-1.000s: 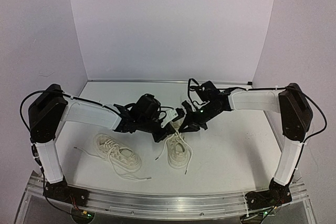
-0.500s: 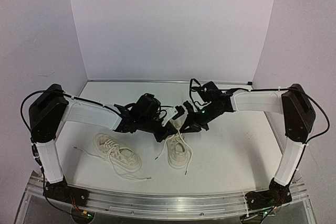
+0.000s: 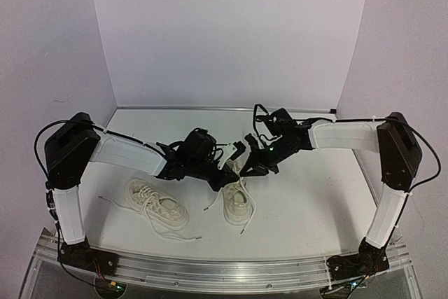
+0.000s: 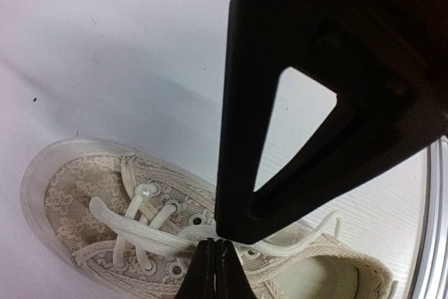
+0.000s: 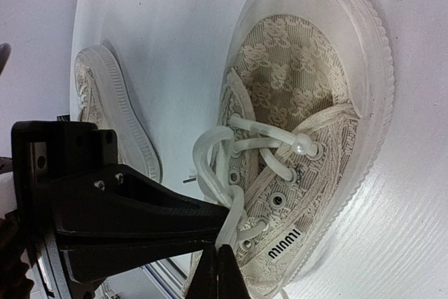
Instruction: Tie the shoes
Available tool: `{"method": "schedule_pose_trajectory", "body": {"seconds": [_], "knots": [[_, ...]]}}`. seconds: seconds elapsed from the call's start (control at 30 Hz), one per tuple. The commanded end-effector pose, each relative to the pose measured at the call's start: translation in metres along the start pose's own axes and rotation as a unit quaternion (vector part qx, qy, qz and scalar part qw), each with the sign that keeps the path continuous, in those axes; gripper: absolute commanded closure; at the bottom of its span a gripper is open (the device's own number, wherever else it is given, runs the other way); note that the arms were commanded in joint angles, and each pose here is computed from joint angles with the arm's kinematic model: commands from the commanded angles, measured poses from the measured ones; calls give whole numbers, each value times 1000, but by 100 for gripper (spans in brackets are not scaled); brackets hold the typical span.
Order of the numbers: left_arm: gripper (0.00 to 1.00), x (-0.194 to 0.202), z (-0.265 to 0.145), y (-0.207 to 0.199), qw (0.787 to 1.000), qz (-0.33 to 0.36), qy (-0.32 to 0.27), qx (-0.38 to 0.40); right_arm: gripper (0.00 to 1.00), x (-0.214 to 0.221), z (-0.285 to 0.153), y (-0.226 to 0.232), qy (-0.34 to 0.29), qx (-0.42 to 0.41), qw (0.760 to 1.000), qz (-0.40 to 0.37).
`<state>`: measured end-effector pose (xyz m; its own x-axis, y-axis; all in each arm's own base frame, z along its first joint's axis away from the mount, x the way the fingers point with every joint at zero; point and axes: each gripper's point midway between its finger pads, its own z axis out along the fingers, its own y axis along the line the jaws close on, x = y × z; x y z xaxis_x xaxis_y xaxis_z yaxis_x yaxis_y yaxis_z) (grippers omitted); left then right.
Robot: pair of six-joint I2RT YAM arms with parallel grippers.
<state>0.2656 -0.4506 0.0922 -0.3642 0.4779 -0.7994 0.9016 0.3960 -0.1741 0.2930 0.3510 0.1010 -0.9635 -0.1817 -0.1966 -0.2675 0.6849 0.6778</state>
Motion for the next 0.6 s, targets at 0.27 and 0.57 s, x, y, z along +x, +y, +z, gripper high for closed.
{"method": "schedule_pose_trajectory", "body": {"seconds": [0.27, 0.57], "knots": [[100, -7, 7, -11, 999, -30, -22, 40, 100, -5, -16, 26, -22, -38, 999, -32], [100, -20, 14, -13, 992, -82, -67, 61, 100, 8, -8, 26, 1, -60, 998, -24]]}}
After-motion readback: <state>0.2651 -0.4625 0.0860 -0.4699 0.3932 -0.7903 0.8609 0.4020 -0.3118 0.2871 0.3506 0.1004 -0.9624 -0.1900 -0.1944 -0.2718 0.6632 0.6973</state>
